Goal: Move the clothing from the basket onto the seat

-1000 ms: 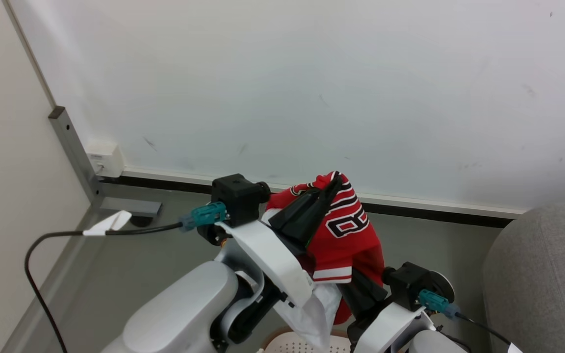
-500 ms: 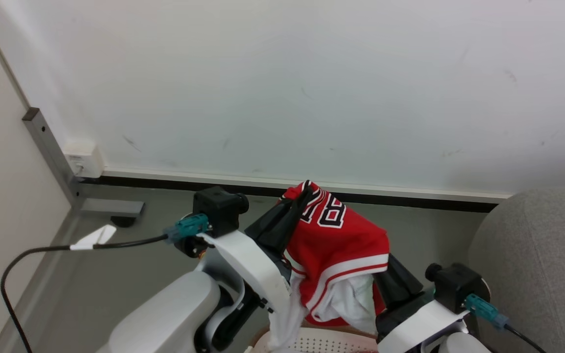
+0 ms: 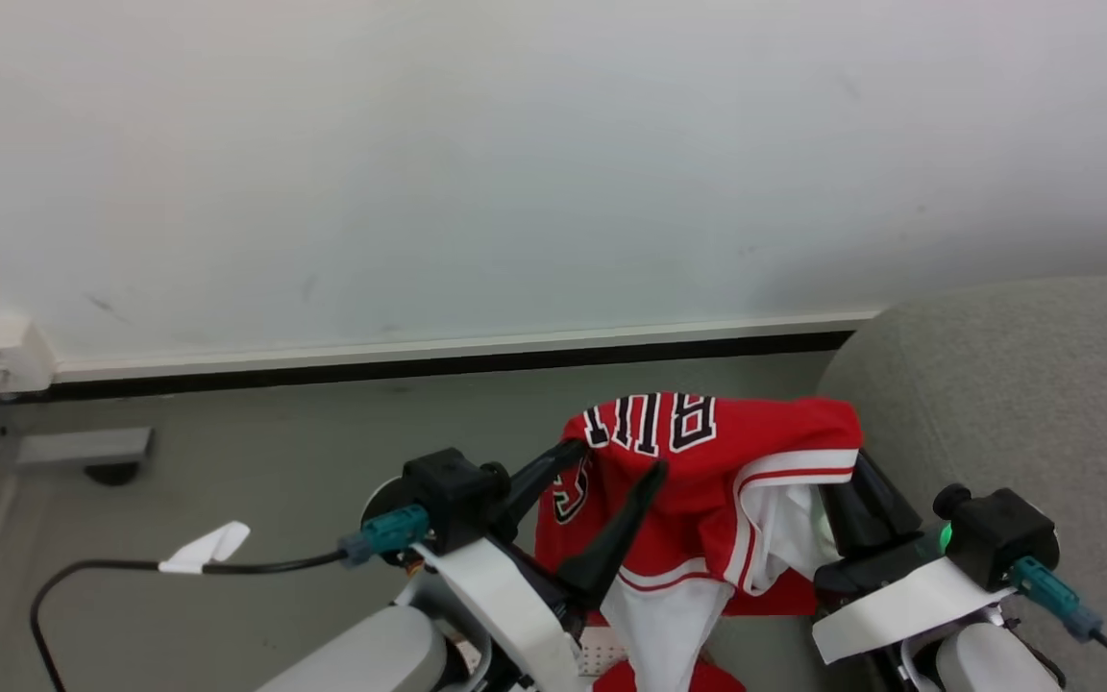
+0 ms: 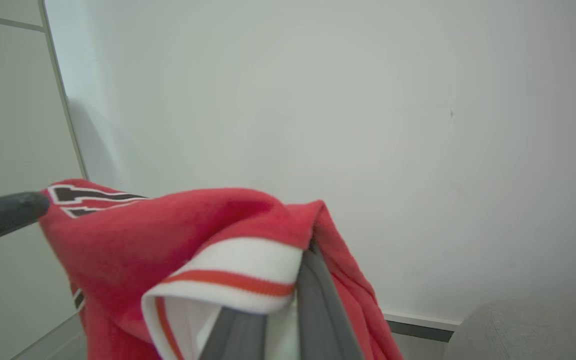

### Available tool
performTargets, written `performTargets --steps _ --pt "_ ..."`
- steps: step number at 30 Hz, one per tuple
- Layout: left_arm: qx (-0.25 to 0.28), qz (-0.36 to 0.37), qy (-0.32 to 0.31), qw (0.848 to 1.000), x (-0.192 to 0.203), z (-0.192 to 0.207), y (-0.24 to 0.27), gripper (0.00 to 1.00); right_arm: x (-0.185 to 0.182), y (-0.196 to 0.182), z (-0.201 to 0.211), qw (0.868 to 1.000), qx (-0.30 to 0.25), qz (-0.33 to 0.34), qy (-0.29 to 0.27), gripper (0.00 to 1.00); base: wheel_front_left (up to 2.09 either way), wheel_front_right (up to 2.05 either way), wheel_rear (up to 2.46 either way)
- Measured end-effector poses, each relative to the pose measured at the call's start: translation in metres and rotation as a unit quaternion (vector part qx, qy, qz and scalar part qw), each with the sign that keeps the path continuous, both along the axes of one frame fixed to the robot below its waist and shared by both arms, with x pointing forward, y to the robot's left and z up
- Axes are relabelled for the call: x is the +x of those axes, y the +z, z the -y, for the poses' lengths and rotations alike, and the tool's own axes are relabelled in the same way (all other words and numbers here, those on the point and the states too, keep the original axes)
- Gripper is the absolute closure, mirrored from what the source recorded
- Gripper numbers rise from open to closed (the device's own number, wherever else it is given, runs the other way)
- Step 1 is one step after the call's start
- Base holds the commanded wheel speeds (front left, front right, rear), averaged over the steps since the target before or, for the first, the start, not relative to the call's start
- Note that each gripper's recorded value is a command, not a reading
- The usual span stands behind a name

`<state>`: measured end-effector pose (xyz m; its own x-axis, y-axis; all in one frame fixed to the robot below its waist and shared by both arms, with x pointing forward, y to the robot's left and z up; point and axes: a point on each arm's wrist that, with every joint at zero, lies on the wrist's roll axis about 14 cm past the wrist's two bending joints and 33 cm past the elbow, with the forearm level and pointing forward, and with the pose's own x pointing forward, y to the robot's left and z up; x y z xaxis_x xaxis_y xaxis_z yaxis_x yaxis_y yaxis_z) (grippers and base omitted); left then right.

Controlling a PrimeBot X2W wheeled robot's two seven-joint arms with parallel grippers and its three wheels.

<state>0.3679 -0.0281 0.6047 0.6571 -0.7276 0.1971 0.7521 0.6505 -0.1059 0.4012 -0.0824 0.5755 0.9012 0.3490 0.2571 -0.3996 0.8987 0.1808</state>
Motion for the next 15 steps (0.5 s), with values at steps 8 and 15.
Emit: performTargets --steps 8,15 --pt "0.008 -0.008 -0.083 0.997 -0.015 0.047 -0.020 0.00 -0.004 0.021 0.075 0.995 -0.014 0.033 -0.096 1.00 0.00 0.00 0.00" --pt "0.012 -0.004 -0.152 0.988 -0.026 0.087 -0.030 0.00 -0.024 0.045 0.149 0.978 -0.033 0.068 -0.196 1.00 0.00 0.00 0.00"
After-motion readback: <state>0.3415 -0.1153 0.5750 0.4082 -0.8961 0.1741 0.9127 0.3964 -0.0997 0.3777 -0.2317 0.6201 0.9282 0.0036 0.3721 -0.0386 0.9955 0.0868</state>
